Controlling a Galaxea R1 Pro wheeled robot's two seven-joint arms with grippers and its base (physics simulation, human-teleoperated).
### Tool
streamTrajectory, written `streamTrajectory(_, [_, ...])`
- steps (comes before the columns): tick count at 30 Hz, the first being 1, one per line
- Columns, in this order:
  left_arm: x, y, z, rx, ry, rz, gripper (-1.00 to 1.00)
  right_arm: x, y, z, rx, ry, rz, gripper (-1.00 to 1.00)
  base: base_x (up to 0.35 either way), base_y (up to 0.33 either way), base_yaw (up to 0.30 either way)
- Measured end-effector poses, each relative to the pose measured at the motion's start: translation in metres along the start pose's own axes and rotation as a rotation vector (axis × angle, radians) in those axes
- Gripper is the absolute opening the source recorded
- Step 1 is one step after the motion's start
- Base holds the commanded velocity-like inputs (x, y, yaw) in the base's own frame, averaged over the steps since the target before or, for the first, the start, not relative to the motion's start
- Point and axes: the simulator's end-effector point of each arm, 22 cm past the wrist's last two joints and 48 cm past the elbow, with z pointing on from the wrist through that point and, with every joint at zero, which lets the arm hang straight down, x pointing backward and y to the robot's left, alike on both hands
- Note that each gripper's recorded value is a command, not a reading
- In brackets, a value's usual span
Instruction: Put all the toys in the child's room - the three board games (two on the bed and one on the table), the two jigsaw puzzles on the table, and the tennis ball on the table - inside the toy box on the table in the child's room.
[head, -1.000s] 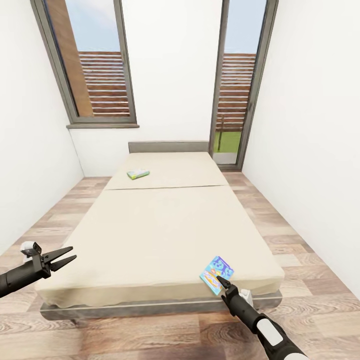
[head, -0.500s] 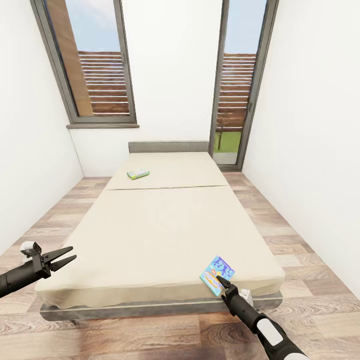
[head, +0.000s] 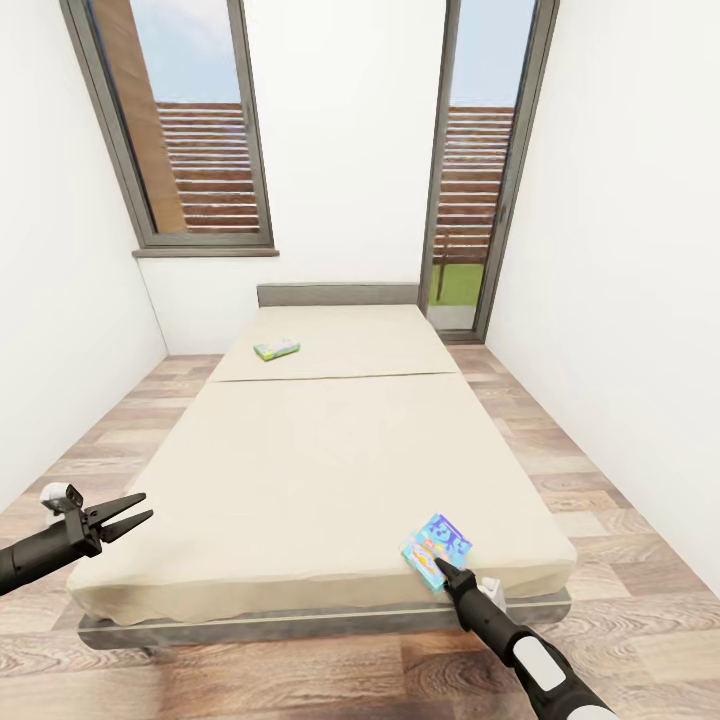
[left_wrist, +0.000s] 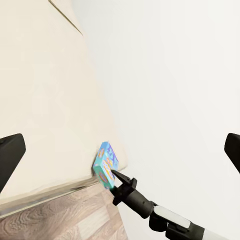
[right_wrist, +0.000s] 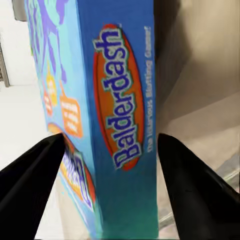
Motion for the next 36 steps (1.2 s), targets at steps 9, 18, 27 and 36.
streamTrajectory(9, [0.0, 0.0, 0.0, 0.0, 0.0, 0.0, 1.0, 0.001, 0.0, 0.0, 0.0, 0.002, 0.002, -1.0, 0.0, 0.0, 0.0])
streamTrajectory(18, [0.0, 0.0, 0.0, 0.0, 0.0, 0.0, 1.0, 0.001, 0.0, 0.0, 0.0, 0.002, 0.002, -1.0, 0.0, 0.0, 0.0])
streamTrajectory(27, [-0.015, -0.016, -0.002, -0.008, 0.002, 0.0, 1.0, -0.012, 0.047, 0.0, -0.048, 0.052, -0.01, -1.0, 0.0, 0.0, 0.0])
streamTrajectory(36, [-0.027, -0.032, 0.001, -0.009, 0.009, 0.002, 1.0, -0.016, 0.13, -0.002, -0.162, 0.133, -0.117, -1.0, 0.0, 0.0, 0.0])
